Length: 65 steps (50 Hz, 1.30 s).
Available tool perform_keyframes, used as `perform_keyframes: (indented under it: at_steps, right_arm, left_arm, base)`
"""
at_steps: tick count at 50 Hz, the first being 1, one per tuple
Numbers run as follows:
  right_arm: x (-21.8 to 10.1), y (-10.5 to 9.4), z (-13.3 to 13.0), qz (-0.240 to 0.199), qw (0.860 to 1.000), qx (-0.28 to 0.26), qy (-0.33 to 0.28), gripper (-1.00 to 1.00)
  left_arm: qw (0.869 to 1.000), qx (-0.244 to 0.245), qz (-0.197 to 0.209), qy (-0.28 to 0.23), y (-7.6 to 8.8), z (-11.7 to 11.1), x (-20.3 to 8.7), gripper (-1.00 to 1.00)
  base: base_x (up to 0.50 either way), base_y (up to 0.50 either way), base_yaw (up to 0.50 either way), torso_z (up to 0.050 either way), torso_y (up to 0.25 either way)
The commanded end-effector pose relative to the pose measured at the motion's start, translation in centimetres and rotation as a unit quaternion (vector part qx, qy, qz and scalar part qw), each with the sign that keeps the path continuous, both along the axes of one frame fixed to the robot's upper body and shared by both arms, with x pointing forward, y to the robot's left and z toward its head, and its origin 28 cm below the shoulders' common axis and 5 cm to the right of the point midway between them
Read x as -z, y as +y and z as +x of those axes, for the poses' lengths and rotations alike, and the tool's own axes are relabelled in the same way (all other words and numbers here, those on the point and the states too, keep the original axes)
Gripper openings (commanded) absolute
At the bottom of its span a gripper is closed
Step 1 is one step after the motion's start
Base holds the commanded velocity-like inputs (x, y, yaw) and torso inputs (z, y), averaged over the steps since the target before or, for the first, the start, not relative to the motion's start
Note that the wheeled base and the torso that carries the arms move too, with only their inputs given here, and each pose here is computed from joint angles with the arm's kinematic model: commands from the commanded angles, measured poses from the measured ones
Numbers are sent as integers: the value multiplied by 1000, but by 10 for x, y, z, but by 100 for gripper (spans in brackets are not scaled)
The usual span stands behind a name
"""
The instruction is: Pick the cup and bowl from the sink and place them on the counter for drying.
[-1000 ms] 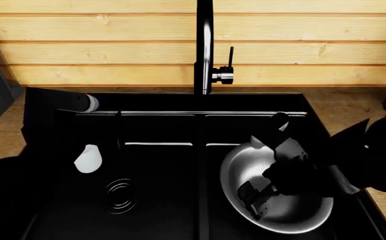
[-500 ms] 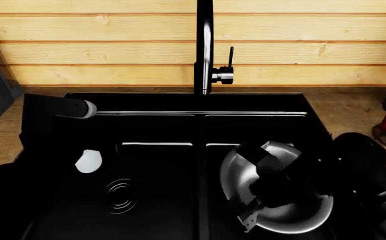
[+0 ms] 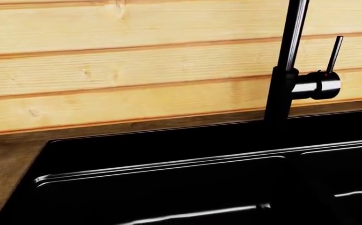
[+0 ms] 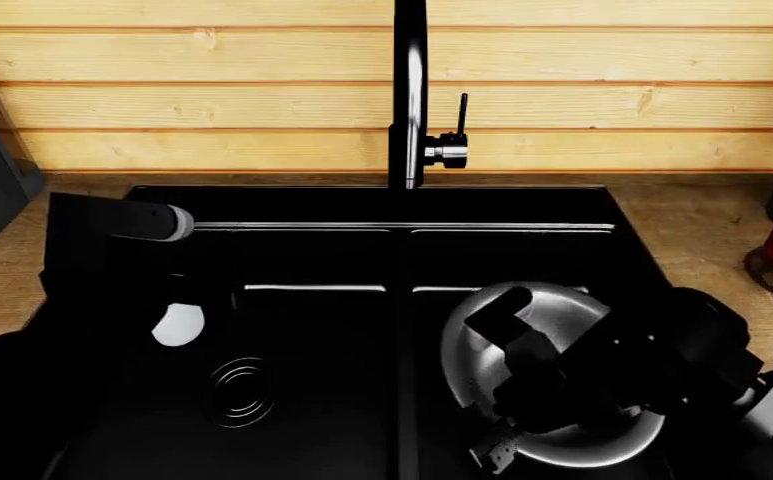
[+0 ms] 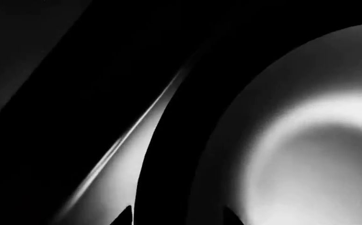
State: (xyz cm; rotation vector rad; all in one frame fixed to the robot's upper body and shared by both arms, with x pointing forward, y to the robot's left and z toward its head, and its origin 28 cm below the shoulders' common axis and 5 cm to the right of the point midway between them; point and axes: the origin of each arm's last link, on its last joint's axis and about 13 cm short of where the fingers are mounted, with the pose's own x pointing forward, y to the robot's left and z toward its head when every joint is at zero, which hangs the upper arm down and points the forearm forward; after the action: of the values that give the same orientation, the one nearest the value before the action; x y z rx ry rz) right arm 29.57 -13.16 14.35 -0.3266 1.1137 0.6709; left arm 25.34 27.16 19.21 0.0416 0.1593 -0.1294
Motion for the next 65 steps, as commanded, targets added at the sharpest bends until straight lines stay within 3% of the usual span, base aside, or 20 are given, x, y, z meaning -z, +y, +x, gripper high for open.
perform_keyframes:
  at_steps: [1,23,42,55,58,61,65]
  right_arm:
    - [-4,4,-3,10,1000,-2,-11,-100]
    - [-70,7,-20,59,995,4,-85,-100]
    - [-126,-1,-40,84,974,42,-205,-100]
    - [-148,0,-66,42,968,16,-248,-100]
    - [-149,-1,-70,34,969,30,-244,-100]
    - [-148,-5,-73,-9,969,34,-245,-100]
    - [-149,-8,-76,-10,970,48,-238,-100]
  left_arm:
    - [1000,3,-7,1,1,2,2,100]
    - [1000,7,-11,-2,-2,6,3,100]
    - [1000,3,-14,-5,-1,5,3,100]
    - [1000,2,-13,-5,-2,5,2,100]
    - [1000,2,-14,-6,-1,5,2,100]
    - [1000,4,-15,-4,-1,5,4,100]
    - [1000,3,-17,-4,1,4,4,100]
  base:
    - [0,0,0,0,0]
    - [0,0,0,0,0]
    - [0,0,0,0,0]
    - [0,0,0,0,1]
    - [0,0,0,0,0]
    - [0,0,0,0,0]
    - [0,0,0,0,0]
